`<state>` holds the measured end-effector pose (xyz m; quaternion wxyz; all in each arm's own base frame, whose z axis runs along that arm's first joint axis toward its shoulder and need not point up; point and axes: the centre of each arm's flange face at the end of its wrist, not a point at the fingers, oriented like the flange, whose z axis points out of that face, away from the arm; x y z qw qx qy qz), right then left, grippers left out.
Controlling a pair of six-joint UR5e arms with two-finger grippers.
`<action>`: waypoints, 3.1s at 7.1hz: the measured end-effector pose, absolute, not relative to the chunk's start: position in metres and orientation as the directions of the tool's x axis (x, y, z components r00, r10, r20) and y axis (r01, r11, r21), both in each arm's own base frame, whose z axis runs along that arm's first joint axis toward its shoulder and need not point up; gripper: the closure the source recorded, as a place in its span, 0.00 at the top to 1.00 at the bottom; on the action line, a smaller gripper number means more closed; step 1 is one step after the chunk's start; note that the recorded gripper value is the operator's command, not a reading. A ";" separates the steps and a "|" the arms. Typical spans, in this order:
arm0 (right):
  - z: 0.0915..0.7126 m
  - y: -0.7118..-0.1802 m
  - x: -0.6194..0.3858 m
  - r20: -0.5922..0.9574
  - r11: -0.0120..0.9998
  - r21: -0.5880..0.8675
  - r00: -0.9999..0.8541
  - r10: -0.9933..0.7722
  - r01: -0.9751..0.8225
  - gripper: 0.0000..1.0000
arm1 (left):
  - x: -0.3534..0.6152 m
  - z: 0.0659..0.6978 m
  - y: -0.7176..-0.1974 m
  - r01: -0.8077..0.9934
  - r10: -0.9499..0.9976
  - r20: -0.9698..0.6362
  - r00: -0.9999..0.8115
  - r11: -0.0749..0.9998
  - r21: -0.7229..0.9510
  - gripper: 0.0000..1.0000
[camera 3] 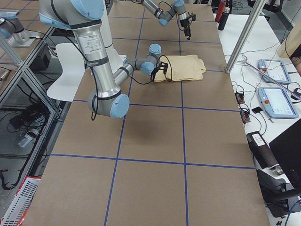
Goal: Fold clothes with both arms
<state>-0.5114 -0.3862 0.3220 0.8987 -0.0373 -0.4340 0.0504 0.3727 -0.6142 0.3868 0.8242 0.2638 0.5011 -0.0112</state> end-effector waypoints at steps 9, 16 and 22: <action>0.316 -0.353 -0.506 0.793 0.991 -0.131 0.602 0.096 0.015 1.00 | 0.373 0.376 -0.612 0.284 0.258 -0.835 0.485 0.857 0.430 1.00; 0.277 -0.391 -0.470 0.839 0.991 -0.119 0.528 0.136 -0.065 1.00 | 0.434 0.292 -0.444 0.201 -0.107 -0.985 0.139 0.977 -0.078 1.00; 0.261 -0.392 -0.472 0.842 0.980 -0.174 0.501 0.199 -0.098 1.00 | 0.536 0.303 -0.348 0.192 -0.247 -0.933 0.263 0.961 -0.200 0.90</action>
